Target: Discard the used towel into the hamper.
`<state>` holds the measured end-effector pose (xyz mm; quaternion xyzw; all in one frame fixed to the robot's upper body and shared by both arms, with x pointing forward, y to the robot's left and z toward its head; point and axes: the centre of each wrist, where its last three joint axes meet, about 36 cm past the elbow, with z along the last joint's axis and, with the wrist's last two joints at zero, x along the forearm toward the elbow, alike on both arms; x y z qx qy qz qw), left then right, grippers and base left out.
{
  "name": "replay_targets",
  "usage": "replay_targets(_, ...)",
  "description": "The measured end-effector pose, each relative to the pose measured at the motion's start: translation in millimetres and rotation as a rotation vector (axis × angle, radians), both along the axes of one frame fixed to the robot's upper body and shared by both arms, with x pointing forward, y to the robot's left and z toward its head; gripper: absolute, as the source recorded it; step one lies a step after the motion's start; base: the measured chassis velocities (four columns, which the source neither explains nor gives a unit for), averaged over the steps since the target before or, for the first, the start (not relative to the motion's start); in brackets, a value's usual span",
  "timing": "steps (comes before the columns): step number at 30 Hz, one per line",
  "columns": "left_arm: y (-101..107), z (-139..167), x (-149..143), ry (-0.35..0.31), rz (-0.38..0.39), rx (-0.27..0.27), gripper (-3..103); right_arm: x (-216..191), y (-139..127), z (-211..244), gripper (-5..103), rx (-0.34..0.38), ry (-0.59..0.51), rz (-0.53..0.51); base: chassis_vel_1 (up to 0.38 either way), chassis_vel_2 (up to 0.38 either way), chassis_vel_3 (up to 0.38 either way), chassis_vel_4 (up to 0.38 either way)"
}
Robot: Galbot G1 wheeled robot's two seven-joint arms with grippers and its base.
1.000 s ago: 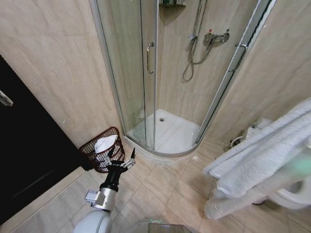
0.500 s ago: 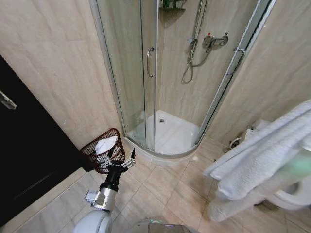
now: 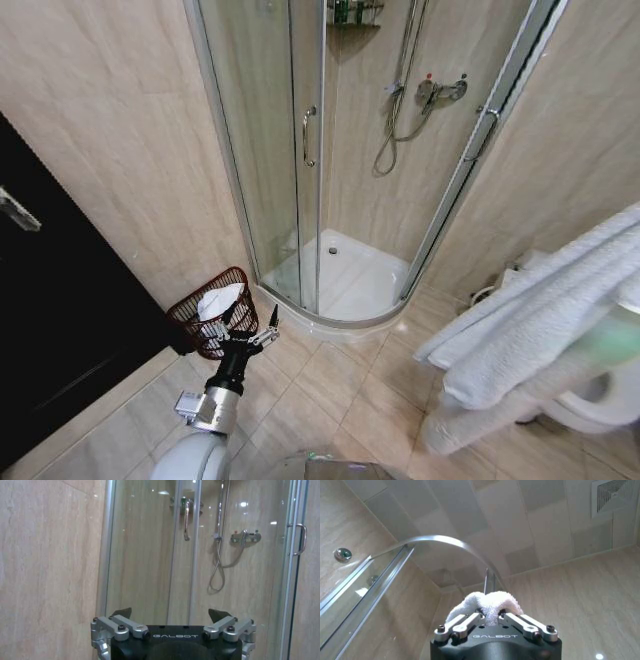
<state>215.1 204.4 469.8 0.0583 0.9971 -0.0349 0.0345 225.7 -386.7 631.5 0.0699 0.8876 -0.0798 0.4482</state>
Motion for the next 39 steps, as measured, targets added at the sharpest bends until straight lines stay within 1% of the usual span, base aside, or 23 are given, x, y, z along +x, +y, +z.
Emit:
replay_targets(25,0.0,0.0,0.0,0.000,0.000,0.000,100,1.3,0.5,1.1,9,-0.003,0.000,0.007,0.000,0.000,0.000,0.000)
replay_targets(31,0.0,0.0,0.0,0.000,0.000,0.000,100,3.0,0.6,4.0,9,-0.018,-0.005,0.015,0.000,0.000,0.000,0.000)
replay_targets(39,0.0,0.0,0.0,0.000,0.000,0.000,100,3.7,1.2,3.6,9,-0.018,-0.003,0.018,0.000,0.000,0.000,0.000)
